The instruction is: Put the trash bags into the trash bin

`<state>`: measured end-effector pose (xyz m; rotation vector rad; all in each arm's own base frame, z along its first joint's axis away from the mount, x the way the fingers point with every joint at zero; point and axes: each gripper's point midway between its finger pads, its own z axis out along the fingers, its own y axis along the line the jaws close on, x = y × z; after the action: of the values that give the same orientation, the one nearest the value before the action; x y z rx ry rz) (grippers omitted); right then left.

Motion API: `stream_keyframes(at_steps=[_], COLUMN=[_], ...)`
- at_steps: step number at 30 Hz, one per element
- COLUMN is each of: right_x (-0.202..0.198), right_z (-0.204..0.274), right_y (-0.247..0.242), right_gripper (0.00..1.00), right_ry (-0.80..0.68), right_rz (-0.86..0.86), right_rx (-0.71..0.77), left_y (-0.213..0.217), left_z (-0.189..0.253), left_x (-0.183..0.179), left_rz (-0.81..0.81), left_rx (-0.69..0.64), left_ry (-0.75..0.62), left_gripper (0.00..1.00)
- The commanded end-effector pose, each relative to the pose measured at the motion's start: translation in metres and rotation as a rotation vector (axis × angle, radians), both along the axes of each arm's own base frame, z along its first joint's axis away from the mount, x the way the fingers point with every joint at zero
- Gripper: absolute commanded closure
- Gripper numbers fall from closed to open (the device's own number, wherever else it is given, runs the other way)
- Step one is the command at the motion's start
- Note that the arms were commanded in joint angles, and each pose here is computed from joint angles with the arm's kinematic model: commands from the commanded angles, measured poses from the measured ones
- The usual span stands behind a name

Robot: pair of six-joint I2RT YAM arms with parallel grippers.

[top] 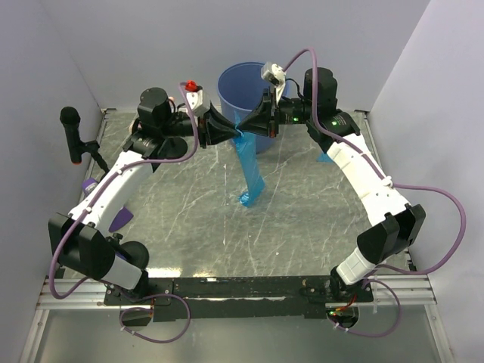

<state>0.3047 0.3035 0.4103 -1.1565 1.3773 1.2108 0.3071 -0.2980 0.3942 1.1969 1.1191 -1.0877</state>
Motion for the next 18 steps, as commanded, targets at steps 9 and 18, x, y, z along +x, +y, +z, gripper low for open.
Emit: stream_keyframes(at_steps=[9, 18], right_x=[-0.003, 0.015], right_z=[-0.002, -0.020], right_y=[-0.009, -0.024], right_gripper=[0.94, 0.95], right_ry=[-0.045, -0.083], right_rz=[-0.026, -0.135], right_rx=[-0.020, -0.096], left_y=[0.002, 0.014], left_z=[0.023, 0.029], left_x=[0.001, 0.004], left_rz=[0.032, 0.065], left_rx=[-0.029, -0.052], left_ry=[-0.104, -0.052], left_gripper=[0.99, 0.99])
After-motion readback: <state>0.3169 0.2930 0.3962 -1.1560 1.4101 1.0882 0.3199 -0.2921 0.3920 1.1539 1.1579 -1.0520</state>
